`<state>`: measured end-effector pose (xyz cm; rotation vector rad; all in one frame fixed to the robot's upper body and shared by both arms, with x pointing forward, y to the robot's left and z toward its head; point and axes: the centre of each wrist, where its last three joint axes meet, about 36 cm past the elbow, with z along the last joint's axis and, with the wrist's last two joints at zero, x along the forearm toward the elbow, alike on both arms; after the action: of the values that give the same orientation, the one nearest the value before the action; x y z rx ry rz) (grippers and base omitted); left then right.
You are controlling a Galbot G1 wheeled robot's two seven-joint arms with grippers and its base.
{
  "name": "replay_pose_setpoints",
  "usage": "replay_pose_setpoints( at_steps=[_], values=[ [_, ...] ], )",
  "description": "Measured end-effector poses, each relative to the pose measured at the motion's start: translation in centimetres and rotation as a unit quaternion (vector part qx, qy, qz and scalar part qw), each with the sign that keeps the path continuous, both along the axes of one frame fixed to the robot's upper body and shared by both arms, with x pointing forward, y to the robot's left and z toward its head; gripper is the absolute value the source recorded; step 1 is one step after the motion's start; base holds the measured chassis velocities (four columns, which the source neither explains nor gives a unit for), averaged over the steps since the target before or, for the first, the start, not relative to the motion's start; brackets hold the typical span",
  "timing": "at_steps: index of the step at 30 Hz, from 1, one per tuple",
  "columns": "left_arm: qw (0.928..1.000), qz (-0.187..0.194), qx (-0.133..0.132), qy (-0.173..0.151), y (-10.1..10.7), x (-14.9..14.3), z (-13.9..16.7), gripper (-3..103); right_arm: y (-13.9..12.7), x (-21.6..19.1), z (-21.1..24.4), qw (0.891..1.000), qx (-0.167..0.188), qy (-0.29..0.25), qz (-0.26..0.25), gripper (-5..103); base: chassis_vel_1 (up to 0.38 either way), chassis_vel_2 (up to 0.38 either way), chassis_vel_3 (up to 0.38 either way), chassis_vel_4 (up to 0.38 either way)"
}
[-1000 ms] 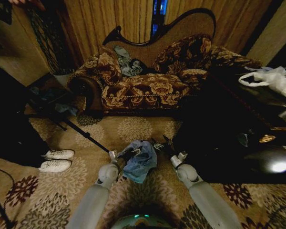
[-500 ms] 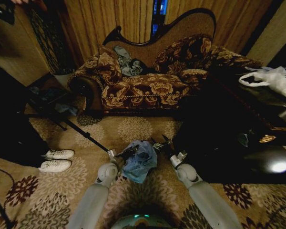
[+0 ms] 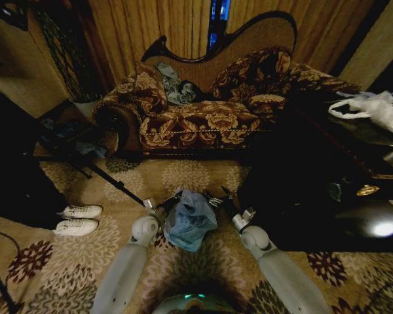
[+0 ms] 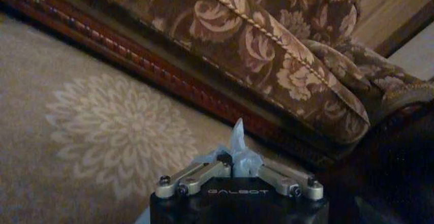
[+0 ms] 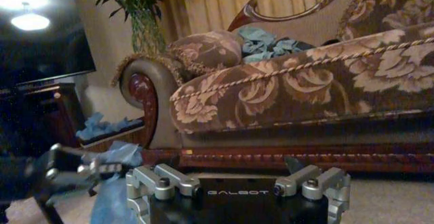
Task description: Place a garbage bag over the trash bin.
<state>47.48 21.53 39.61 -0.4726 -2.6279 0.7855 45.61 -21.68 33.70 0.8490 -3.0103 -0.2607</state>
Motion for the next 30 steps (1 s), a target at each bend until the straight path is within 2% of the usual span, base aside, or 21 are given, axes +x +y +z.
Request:
replay_pose_setpoints(
  at_steps=[9,12,18,20,23,24,27,28,30],
  values=[
    [0.9998,0.018,0.001,-0.004,0.3,2.3,-0.2,0,0.2,0.0,0.1,1.000,-0.002,-0.004,0.002,100,0.000,0.000,0.000,0.000],
    [0.9997,0.024,0.000,-0.005,0.2,2.8,-0.3,0,0.5,-0.4,1.0,1.000,0.008,-0.008,-0.002,100,0.000,0.000,0.000,0.000],
    [0.9997,0.022,-0.002,-0.006,-0.5,2.5,-0.2,0,1.9,-3.6,3.7,1.000,0.026,0.005,0.002,102,0.000,0.000,0.000,0.000],
    [0.9998,0.021,-0.002,-0.006,-0.7,2.4,-0.2,0,2.4,-4.8,4.2,0.999,0.031,0.013,0.003,99,0.000,0.000,0.000,0.000],
    [0.9998,0.021,-0.002,-0.007,-0.7,2.3,-0.2,0,3.1,-7.5,5.4,0.998,0.048,0.048,0.014,88,0.000,0.000,0.000,0.000],
    [0.9998,0.021,-0.002,-0.007,-0.7,2.3,-0.2,0,3.1,-7.5,5.4,0.998,0.048,0.048,0.014,88,0.000,0.000,0.000,0.000],
    [0.9997,0.022,-0.002,-0.007,-0.7,2.2,-0.2,0,3.5,-10.3,5.4,0.993,0.051,0.102,0.039,76,0.000,0.000,0.000,0.000],
    [0.9997,0.022,-0.002,-0.007,-0.7,2.2,-0.2,0,3.5,-10.3,5.4,0.993,0.051,0.102,0.039,76,0.000,0.000,0.000,0.000],
    [0.9997,0.023,-0.003,-0.006,-0.7,2.1,-0.2,0,4.0,-11.2,4.7,0.991,0.047,0.120,0.048,68,0.000,0.000,0.000,0.000]
  ],
)
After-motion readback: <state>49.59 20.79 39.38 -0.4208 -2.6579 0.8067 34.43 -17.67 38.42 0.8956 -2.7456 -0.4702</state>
